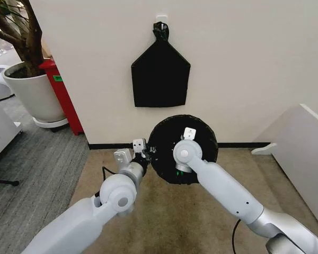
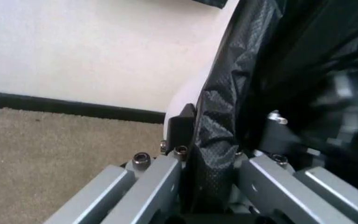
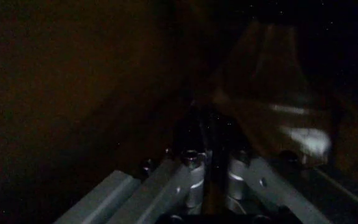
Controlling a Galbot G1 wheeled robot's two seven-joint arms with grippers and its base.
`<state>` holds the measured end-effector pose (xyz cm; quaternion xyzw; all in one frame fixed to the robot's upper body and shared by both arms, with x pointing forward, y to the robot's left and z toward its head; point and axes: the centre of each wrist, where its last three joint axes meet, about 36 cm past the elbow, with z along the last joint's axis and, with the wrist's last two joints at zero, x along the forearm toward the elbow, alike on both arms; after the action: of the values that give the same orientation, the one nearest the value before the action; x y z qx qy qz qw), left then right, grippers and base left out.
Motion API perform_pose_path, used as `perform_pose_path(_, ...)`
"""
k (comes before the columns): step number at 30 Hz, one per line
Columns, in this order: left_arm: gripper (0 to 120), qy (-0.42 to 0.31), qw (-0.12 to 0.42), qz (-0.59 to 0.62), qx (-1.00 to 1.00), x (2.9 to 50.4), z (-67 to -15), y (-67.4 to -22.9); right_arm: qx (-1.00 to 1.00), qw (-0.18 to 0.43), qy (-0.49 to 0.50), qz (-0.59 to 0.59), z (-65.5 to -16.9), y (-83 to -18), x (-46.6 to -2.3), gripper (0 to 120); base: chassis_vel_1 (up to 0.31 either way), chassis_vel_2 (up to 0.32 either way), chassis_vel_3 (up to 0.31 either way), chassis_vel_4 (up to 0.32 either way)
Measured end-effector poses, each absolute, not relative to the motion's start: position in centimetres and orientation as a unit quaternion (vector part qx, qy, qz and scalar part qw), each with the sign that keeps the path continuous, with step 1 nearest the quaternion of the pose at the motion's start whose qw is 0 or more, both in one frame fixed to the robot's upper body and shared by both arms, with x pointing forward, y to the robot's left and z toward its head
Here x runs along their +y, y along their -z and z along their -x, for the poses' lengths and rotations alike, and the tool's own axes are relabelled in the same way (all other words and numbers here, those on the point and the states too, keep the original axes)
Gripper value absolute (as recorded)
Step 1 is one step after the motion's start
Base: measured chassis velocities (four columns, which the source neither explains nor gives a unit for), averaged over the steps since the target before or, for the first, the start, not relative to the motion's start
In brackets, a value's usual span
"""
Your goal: Place the garbage bag over the trash bin.
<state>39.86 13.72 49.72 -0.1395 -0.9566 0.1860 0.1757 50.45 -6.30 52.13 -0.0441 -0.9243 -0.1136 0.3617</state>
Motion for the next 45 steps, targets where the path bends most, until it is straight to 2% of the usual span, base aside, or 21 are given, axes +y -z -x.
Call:
perform_pose_path(4, 0, -0.185, 0.176, 0.140, -0.957, 13.6, -39.8, -49.5, -0.924, 0.363, 0.112, 0.038, -50.1, -52.3, -5.8, 0, 0.000, 0.000, 0.000, 0.000)
perform_pose_path(15, 0, -0.190, 0.168, 0.150, -0.956, 14.4, -38.6, -50.6, -0.917, 0.375, 0.118, 0.072, -54.1, -49.5, -6.2, 0, 0.000, 0.000, 0.000, 0.000)
perform_pose_path(25, 0, -0.190, 0.173, 0.143, -0.956, 14.4, -38.8, -50.0, -0.923, 0.362, 0.121, 0.038, -50.7, -52.3, -4.8, 0, 0.000, 0.000, 0.000, 0.000)
perform_pose_path(36, 0, -0.193, 0.170, 0.152, -0.954, 14.9, -37.4, -50.5, -0.921, 0.365, 0.121, 0.059, -53.8, -51.1, -4.7, 0, 0.000, 0.000, 0.000, 0.000)
perform_pose_path(45, 0, -0.190, 0.171, 0.146, -0.956, 15.0, -37.6, -50.0, -0.925, 0.356, 0.128, 0.027, -50.8, -53.7, -3.6, 0, 0.000, 0.000, 0.000, 0.000)
